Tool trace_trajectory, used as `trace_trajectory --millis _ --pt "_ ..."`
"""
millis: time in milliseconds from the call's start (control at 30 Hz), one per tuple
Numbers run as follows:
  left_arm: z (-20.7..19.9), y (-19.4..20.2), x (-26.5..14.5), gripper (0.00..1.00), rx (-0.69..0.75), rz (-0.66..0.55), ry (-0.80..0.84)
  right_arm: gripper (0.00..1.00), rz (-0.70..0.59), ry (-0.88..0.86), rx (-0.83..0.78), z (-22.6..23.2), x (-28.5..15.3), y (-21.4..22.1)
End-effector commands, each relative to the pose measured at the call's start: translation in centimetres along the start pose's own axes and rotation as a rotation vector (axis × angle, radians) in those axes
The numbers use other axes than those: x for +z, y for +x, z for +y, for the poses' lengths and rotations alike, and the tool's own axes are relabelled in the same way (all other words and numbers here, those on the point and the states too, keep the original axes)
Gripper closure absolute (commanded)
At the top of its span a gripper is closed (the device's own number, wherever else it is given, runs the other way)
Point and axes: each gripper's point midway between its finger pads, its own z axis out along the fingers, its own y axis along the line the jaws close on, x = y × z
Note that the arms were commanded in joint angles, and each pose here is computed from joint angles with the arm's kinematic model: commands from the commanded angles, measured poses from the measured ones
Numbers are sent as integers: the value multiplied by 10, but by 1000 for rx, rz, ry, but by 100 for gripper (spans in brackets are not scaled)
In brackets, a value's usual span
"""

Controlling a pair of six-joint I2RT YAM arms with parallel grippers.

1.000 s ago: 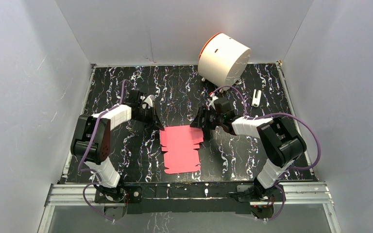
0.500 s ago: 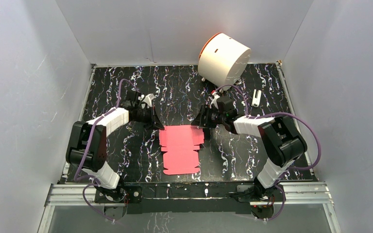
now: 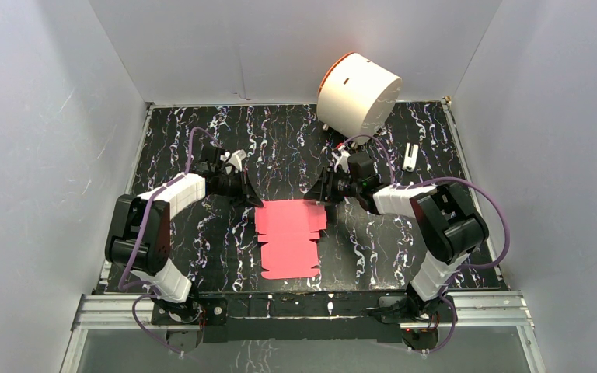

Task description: Fold the paper box

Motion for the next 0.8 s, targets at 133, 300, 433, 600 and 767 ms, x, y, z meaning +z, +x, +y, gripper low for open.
trace_trajectory --millis 133,300,433,600,767 --pt "-17 -5 -13 100 20 -40 47 52 -9 -51 -24 6 -1 0" --pt "-16 -5 -12 100 8 -38 42 53 -1 -57 -31 4 -2 5" --pt "-14 -5 -12 100 3 -40 30 57 5 -66 -33 3 -1 8" --pt "-10 -4 -11 100 -5 -36 14 66 3 -70 -37 3 -2 9" --pt "-7 -4 -11 100 -14 -35 -4 72 -3 -70 -48 4 -3 6"
